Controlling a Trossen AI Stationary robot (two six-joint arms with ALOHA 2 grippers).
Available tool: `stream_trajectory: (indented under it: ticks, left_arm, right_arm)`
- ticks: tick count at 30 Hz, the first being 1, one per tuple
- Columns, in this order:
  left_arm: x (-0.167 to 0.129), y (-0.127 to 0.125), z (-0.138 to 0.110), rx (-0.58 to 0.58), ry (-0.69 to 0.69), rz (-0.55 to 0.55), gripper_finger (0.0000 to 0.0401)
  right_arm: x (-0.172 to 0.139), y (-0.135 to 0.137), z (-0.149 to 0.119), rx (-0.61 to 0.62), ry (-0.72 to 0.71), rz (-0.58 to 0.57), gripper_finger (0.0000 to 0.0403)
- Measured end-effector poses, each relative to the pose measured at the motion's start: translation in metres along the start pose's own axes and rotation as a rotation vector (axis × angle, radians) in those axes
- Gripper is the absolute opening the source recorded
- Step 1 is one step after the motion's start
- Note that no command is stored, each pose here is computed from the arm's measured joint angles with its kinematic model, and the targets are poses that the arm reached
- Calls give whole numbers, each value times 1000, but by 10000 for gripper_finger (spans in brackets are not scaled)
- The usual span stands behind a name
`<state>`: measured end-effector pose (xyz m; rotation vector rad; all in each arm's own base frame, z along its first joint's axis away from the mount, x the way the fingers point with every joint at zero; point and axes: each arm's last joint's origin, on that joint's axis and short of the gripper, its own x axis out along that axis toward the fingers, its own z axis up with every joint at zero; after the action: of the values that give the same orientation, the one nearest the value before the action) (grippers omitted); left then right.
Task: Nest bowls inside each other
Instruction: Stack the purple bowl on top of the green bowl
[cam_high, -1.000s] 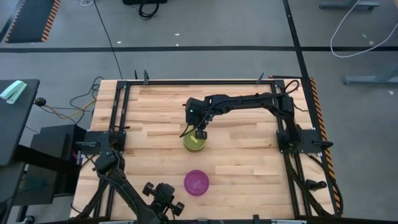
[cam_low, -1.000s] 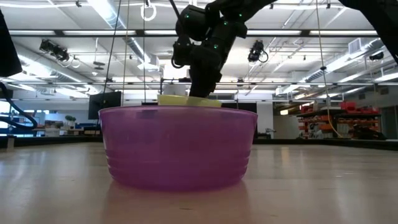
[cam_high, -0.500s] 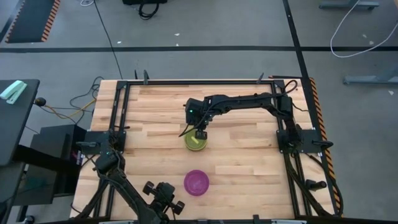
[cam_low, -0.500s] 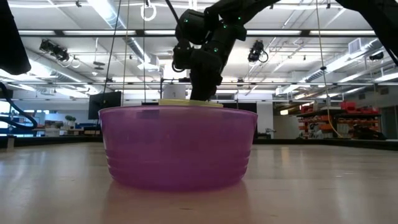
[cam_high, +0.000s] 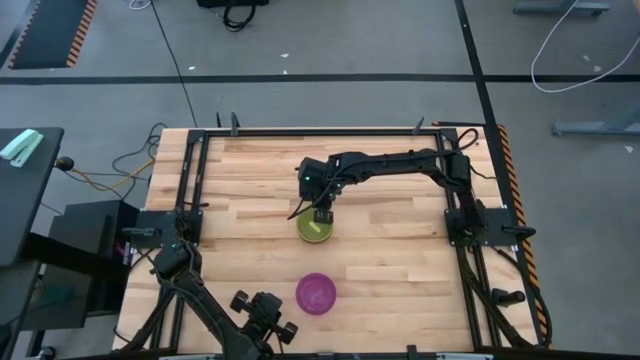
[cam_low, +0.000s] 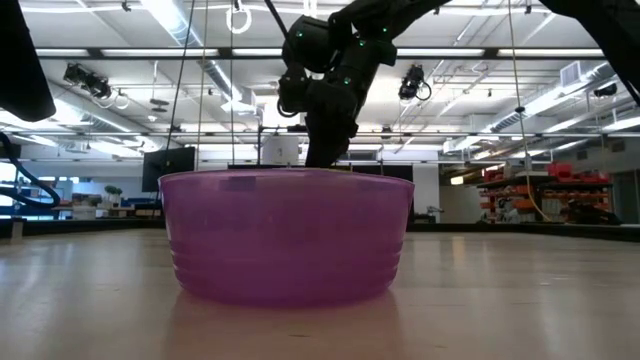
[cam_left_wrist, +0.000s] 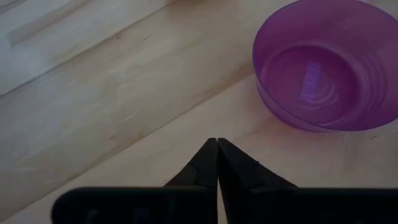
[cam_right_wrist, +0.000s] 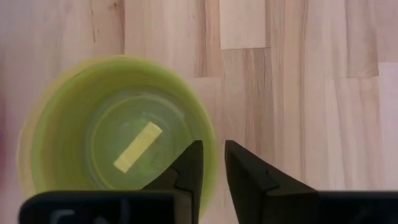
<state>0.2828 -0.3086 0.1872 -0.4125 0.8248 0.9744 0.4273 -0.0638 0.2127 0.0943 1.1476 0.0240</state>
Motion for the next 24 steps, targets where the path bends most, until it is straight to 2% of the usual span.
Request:
stream_trajectory:
  ticks: [10,15,20,24]
  left_arm:
    - [6,-3,7,13,-1,14,24]
    - [13,-6,16,40,2,29,23]
    - [22,-9,27,64,7,48,12]
    - [29,-12,35,88,13,55,9]
  right_arm:
    - [0,-2,0,-17,3,-17,97]
    - [-2,-7,-7,-2,70,-49,97]
    - [-23,-6,-15,13,128,-50,97]
    - [-52,6,-17,26,109,-49,95]
